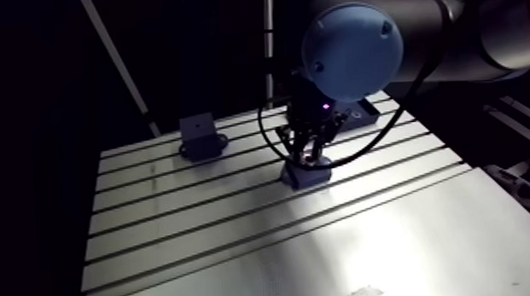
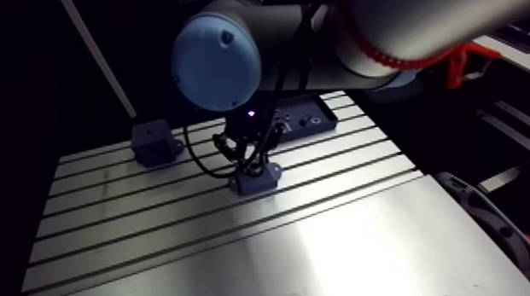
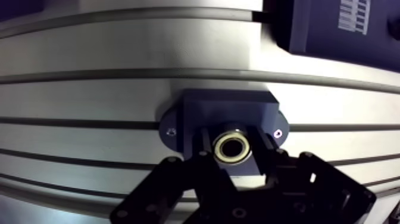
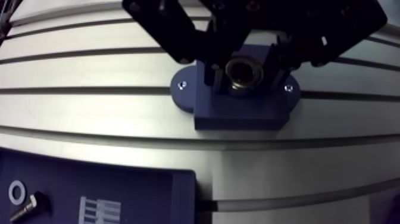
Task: Pick up the bearing and press it into the housing until flush.
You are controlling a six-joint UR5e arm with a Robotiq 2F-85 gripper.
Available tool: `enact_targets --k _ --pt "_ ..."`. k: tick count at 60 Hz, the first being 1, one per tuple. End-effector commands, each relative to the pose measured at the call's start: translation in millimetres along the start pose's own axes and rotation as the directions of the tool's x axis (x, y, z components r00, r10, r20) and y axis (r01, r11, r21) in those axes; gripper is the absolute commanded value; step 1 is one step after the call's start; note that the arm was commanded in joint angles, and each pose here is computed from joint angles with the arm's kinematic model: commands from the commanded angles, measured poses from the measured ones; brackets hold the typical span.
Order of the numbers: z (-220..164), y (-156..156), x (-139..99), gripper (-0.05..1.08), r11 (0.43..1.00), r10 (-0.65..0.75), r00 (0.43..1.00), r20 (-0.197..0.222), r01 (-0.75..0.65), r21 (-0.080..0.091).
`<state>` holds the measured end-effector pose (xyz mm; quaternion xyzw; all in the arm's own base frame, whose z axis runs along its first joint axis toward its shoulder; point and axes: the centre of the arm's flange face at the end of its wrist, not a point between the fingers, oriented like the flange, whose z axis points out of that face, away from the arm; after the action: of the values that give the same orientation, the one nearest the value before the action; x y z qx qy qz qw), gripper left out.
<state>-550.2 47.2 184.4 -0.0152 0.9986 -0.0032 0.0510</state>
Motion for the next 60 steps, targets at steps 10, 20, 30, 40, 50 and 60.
enact_targets --k 10,20,30,40,50,60 --pt "2.1 1.0 -1.4 0.73 1.0 0.002 1.0 0.005 -0.002 0.001" --pt "1.5 0.2 -1.5 0.73 1.0 0.001 1.0 0.004 -0.001 0.001" --pt "1.5 0.1 -1.4 0.73 1.0 0.001 1.0 0.004 -0.001 0.001" --pt "0.9 0.4 -1.0 0.73 1.0 0.001 1.0 0.003 -0.001 -0.001" --pt "2.3 0.2 -1.4 0.73 1.0 0.001 1.0 0.005 -0.001 0.0" --pt "2.9 0.1 -1.8 0.73 1.0 0.001 1.0 0.007 -0.001 0.001"
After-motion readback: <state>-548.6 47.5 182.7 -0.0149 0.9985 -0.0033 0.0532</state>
